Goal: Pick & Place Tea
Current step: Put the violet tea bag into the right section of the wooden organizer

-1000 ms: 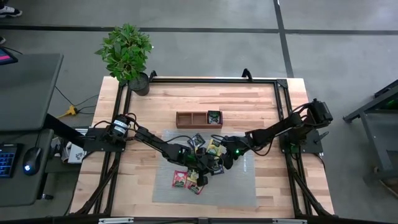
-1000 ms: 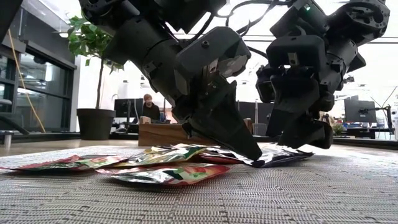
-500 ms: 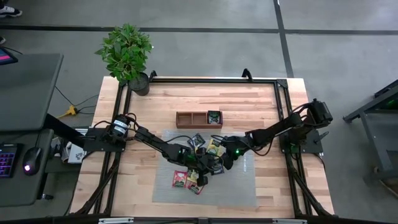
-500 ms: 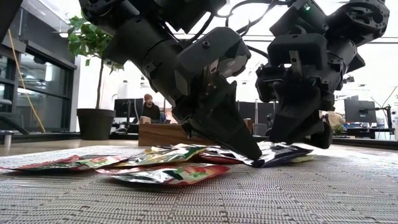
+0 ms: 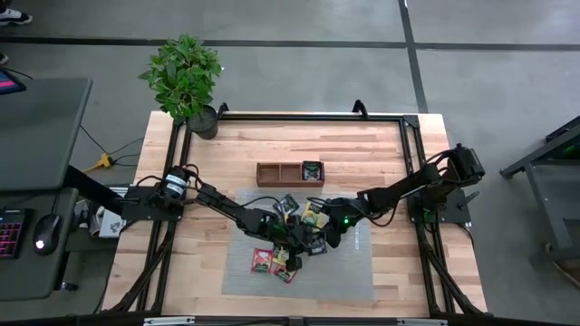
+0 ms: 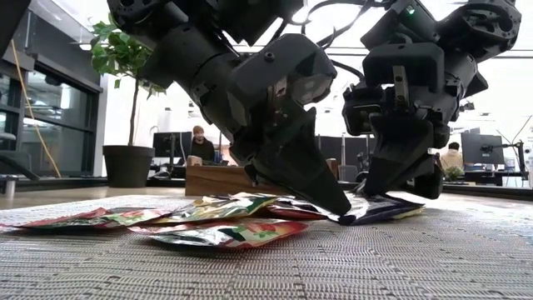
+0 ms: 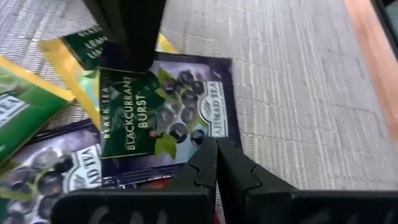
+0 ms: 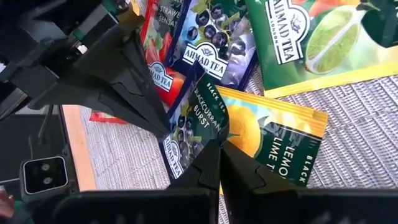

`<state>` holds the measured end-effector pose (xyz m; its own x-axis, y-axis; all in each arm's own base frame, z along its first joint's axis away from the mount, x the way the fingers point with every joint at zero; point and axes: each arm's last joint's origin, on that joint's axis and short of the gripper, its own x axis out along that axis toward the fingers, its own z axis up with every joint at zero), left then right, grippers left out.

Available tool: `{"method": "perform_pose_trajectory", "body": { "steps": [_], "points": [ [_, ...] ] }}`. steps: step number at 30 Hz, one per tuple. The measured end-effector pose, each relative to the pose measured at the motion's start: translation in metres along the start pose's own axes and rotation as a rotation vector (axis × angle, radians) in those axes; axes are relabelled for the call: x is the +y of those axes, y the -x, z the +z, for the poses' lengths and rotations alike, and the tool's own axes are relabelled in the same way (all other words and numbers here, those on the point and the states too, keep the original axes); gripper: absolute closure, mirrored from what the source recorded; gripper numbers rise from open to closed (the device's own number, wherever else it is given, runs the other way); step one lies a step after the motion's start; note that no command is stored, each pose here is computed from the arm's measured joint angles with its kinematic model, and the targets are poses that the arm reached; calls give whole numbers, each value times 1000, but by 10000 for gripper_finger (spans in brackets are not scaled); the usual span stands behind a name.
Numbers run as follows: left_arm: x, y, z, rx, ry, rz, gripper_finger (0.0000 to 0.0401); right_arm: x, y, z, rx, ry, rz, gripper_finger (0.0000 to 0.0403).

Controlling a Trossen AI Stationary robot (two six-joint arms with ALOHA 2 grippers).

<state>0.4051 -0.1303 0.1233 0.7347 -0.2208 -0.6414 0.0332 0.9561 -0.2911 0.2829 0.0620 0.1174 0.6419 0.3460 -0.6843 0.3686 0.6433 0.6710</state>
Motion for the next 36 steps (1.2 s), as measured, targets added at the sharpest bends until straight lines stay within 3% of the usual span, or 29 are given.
{"method": "perform_pose_trajectory", "body": {
  "steps": [7, 11, 19, 26, 32, 36],
  "points": [
    [-3, 8, 7, -5, -12, -65, 400, -1, 0, -1, 8, 4, -15, 402],
    [-3, 24, 25, -65, -40, -77, 400, -1, 0, -1, 7, 7, -15, 402],
    [-1, 65, 47, -189, -114, 28, 400, 1, 1, 1, -11, 21, 4, 403],
    [20, 95, -1, -216, -11, 116, 400, 11, 14, 6, -97, 48, 18, 403],
    [29, 125, -45, -456, 79, 88, 400, 21, 38, 17, -246, 132, 8, 403],
    [35, 137, -58, -605, 107, 47, 400, 21, 58, 29, -361, 198, -47, 403]
  ]
}}
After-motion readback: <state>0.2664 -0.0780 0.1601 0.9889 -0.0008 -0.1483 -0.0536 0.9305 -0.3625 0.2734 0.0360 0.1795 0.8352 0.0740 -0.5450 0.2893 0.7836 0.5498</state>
